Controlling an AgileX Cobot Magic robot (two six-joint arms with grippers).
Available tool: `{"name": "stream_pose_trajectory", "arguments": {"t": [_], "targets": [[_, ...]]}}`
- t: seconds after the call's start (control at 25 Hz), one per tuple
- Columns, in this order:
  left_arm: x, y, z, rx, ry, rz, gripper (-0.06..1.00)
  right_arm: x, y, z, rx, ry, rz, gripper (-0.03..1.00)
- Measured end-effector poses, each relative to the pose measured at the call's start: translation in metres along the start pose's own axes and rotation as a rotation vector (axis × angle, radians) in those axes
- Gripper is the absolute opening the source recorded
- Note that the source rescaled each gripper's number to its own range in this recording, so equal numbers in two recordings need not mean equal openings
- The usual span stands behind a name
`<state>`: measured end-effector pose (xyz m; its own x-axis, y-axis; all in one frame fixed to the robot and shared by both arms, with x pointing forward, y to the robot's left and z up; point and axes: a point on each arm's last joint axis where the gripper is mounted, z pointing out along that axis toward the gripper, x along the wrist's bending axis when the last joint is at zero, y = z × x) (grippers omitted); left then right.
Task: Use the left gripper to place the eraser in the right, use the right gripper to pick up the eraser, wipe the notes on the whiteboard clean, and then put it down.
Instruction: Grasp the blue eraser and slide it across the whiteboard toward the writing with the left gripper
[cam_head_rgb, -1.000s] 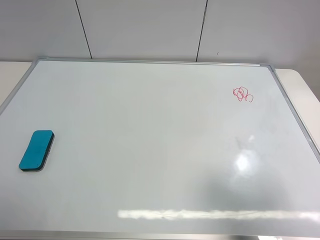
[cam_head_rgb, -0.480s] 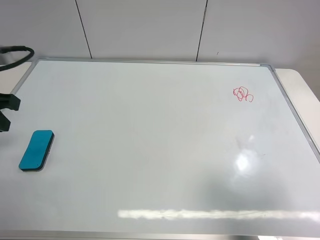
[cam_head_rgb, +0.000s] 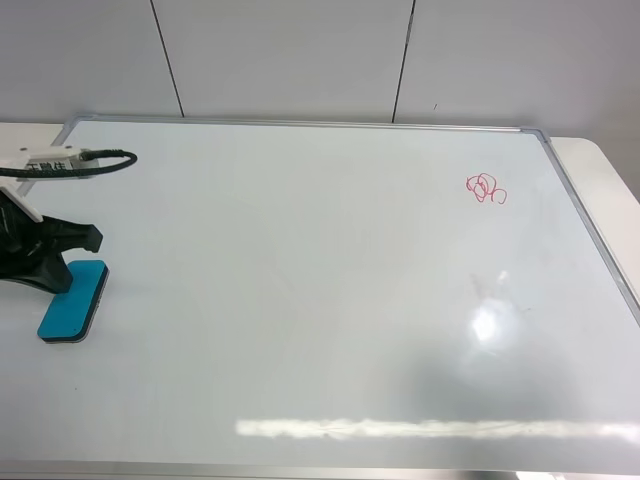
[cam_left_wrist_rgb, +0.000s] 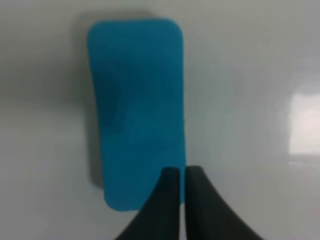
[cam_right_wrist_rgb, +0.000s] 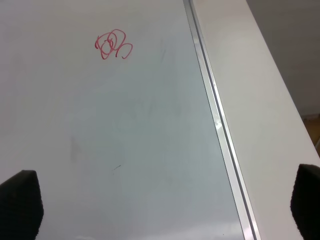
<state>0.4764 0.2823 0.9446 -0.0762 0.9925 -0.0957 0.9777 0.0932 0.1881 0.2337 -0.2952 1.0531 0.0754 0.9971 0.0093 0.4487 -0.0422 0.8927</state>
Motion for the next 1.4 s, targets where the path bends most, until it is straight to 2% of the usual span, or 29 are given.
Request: {"name": "stream_pose_trajectory", "arguments": {"t": [0.12, 0.4, 0.84, 1.24, 1.4], "targets": [[0.002, 0.003, 0.017, 0.028, 0.017, 0.009, 0.0, 0.0, 0.0, 0.0, 0.0, 0.0, 0.0, 1.0], [0.004, 0.011, 0.04, 0.015, 0.038, 0.015, 0.0, 0.0, 0.0, 0.0, 0.0, 0.0, 0.0, 1.0], [0.0, 0.012, 0.048, 0.041, 0.033, -0.081, 0.0, 0.0, 0.0, 0.0, 0.0, 0.0, 0.0, 1.0], [-0.045, 0.01, 0.056, -0.006, -0.075, -0.105, 0.0, 0.0, 0.0, 0.0, 0.0, 0.0, 0.0, 1.0], [-0.075, 0.01, 0.064, -0.006, -0.127, -0.097, 0.0, 0.0, 0.0, 0.0, 0.0, 0.0, 0.0, 1.0]]}}
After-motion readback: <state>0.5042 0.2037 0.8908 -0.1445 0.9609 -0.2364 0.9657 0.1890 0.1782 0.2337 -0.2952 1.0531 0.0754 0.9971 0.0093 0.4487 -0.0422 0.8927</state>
